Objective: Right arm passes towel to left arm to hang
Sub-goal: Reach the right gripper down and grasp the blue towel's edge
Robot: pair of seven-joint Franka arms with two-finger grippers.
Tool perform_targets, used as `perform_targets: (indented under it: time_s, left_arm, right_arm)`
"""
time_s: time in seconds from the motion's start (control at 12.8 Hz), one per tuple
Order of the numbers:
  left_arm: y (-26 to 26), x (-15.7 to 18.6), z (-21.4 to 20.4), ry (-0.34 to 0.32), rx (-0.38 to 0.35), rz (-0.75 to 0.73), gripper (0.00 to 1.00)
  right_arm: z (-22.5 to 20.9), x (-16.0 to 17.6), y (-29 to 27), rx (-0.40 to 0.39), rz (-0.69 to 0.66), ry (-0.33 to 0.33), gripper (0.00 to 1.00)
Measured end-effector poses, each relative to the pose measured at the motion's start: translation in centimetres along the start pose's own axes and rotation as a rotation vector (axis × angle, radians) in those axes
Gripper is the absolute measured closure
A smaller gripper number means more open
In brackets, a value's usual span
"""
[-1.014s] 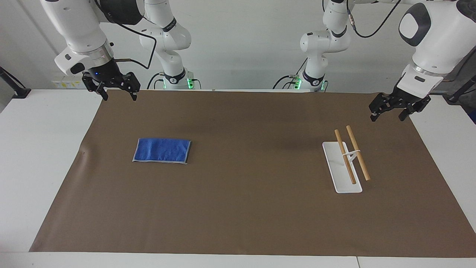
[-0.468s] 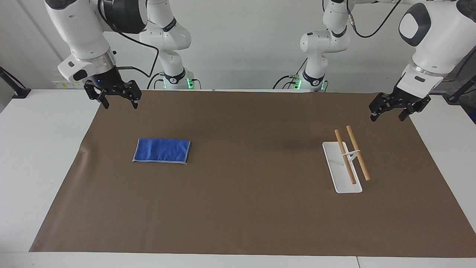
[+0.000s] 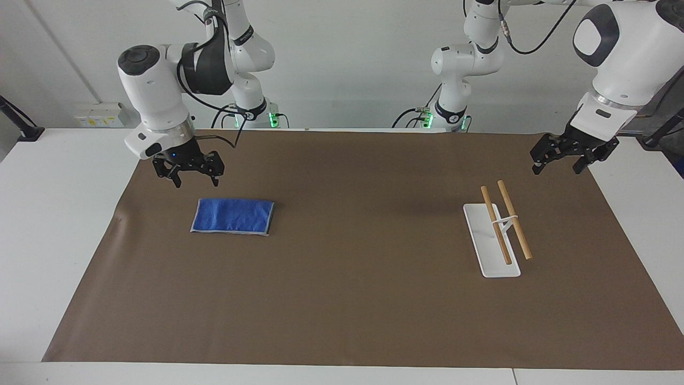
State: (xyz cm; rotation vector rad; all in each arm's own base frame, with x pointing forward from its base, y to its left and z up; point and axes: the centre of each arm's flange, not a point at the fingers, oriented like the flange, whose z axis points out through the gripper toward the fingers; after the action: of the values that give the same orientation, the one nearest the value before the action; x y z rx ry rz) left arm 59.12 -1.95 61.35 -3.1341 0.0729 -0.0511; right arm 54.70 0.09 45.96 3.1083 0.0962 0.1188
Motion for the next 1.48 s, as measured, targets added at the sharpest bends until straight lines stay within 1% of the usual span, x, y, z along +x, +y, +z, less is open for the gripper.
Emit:
perform_targets:
  time_s: [0.16, 0.39, 0.62, 0.78, 1.4, 1.48]
  left_arm:
    - [0.0, 0.0, 0.0, 0.0, 0.0, 0.0, 0.0]
    - [0.0, 0.0, 0.0, 0.0, 0.0, 0.0, 0.0]
    - [0.0, 0.0, 0.0, 0.0, 0.0, 0.0, 0.0]
    - [0.0, 0.0, 0.0, 0.0, 0.0, 0.0, 0.0]
    - [0.0, 0.0, 0.0, 0.0, 0.0, 0.0, 0.0]
    - [0.0, 0.0, 0.0, 0.0, 0.0, 0.0, 0.0]
  right_arm:
    - [4.0, -1.2, -0.2, 0.013, 0.009, -0.006, 0.0]
    - [9.4, -2.2, -0.5, 0.032, 0.03, 0.012, 0.0]
    - [13.2, -2.6, -0.1, 0.029, 0.042, 0.02, 0.0]
    - [14.7, -3.0, 0.3, 0.026, 0.051, 0.028, 0.0]
    - [17.5, -3.8, 0.3, 0.023, 0.049, 0.024, 0.0]
    - [17.6, -3.8, 0.3, 0.023, 0.049, 0.025, 0.09]
